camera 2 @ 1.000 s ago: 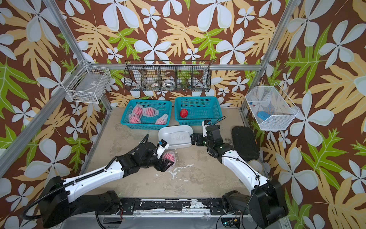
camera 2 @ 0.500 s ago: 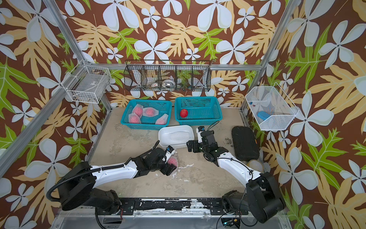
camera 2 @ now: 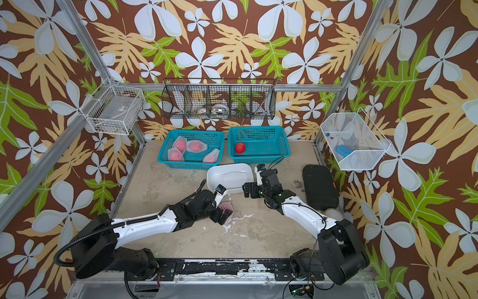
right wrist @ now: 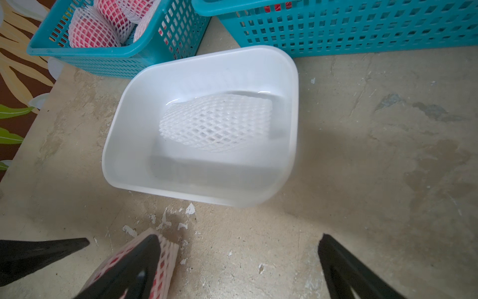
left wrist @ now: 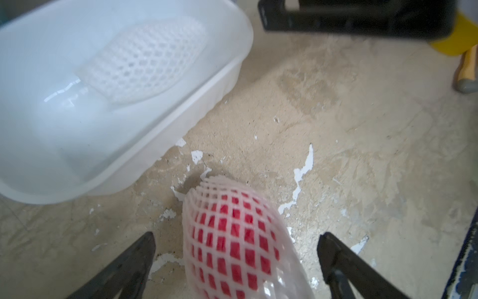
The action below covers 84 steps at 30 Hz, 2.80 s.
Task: Remove foam nets from apples
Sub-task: Place the apple at the center of the board, then remove the foam net from the apple.
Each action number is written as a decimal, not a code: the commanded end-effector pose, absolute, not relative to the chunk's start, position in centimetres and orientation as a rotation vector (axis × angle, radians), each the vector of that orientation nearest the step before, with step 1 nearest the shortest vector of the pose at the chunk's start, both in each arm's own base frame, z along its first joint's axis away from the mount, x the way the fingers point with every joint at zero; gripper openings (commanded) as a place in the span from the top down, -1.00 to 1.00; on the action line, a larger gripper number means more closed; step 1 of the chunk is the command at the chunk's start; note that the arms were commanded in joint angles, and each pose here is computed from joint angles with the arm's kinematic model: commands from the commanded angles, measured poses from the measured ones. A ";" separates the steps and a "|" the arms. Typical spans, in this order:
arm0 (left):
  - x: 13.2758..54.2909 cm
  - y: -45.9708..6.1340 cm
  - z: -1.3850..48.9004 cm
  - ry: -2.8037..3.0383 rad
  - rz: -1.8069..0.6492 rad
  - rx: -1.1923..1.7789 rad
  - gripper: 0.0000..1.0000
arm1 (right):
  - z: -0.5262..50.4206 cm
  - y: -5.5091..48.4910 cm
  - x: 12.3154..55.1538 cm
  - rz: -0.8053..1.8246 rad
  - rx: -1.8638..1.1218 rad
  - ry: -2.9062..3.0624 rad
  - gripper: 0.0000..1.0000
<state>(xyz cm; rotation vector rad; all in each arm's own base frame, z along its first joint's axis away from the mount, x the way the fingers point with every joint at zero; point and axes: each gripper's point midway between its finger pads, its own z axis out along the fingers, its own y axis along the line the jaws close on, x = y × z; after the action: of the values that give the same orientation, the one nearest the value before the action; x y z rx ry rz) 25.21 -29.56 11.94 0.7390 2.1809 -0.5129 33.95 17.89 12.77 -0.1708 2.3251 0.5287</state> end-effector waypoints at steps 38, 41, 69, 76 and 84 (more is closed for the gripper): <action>28.0 -18.4 8.1 2.428 -0.762 0.120 -0.99 | 5.9 28.4 19.2 0.476 -0.732 2.687 -0.73; 28.1 -18.1 7.8 2.438 -0.741 0.098 -0.99 | 5.9 28.1 19.9 0.426 -0.701 2.688 -0.48; 28.2 -18.8 8.7 2.405 -0.799 0.098 -1.00 | 8.8 29.1 22.6 0.349 -0.739 2.571 1.00; 28.7 -17.9 9.6 2.384 -0.719 0.095 -1.00 | 13.7 29.9 21.5 0.454 -0.902 2.590 1.00; 29.5 -17.7 10.8 2.337 -0.693 0.093 -1.00 | 18.6 29.2 23.7 0.651 -0.854 2.595 1.00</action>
<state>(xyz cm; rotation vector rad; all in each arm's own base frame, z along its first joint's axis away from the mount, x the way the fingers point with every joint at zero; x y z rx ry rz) 28.82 -17.93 10.23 0.1000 2.3617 -0.7204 25.22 29.75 19.33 -0.7945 2.5328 0.5839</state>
